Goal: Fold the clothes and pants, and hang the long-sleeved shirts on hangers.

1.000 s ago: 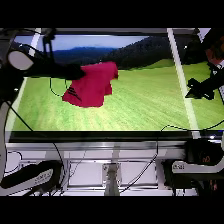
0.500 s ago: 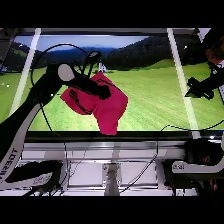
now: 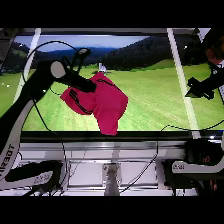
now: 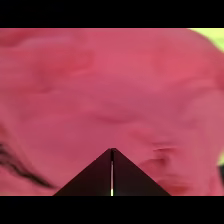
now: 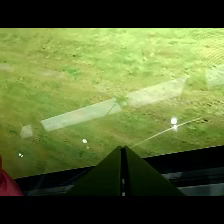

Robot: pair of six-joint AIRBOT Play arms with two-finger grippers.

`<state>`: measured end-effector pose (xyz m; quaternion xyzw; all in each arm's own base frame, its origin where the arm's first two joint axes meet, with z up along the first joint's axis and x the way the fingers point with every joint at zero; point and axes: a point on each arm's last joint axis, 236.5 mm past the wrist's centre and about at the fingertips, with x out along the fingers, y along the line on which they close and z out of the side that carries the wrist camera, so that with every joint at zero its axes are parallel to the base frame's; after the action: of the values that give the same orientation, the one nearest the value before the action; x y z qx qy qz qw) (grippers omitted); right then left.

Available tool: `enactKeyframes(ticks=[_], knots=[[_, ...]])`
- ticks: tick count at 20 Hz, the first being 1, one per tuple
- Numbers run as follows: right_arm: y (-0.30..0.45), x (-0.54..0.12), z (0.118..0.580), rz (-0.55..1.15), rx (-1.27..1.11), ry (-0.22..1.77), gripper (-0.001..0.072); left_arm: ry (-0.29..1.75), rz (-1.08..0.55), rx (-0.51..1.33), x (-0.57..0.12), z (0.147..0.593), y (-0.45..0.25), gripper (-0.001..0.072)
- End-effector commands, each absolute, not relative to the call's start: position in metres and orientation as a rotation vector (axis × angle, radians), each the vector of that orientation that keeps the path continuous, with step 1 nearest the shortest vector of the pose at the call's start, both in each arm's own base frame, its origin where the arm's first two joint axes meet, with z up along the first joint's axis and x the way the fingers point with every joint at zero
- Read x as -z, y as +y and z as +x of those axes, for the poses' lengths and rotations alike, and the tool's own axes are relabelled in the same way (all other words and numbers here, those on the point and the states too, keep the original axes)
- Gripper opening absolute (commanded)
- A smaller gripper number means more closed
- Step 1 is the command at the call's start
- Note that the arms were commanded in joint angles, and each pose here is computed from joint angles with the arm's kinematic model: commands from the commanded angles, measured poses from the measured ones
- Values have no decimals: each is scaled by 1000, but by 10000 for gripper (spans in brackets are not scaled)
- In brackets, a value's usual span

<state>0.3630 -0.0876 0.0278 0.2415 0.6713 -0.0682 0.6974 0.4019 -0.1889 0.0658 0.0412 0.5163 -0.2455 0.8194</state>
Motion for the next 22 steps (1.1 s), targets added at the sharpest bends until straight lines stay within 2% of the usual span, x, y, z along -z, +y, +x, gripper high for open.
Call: enactKeyframes(ticks=[1,4,7,9,12,13,14,15,16,22], knots=[[-76,-30,367,564,100,1490,6,1153,44,315,-48,407,-95,8],[1,-60,393,736,-316,1374,3,1238,-105,198,-2,371,-30,9],[58,-84,398,876,-657,1296,3,1228,-419,189,28,347,-18,9],[83,-73,392,920,-746,1343,2,1180,-613,213,38,342,-19,8],[110,-46,398,937,-755,1400,7,1133,-756,133,49,345,-5,11],[117,-39,403,928,-742,1395,46,1116,-792,107,49,351,-3,25],[120,-34,410,912,-717,1379,232,1091,-847,96,47,359,-5,178],[124,-32,415,900,-704,1364,520,1065,-894,98,44,367,-10,418],[128,-31,417,894,-699,1358,637,1050,-932,101,44,374,-15,580],[138,-31,415,881,-714,1369,637,1136,-1043,106,84,381,-48,585]])
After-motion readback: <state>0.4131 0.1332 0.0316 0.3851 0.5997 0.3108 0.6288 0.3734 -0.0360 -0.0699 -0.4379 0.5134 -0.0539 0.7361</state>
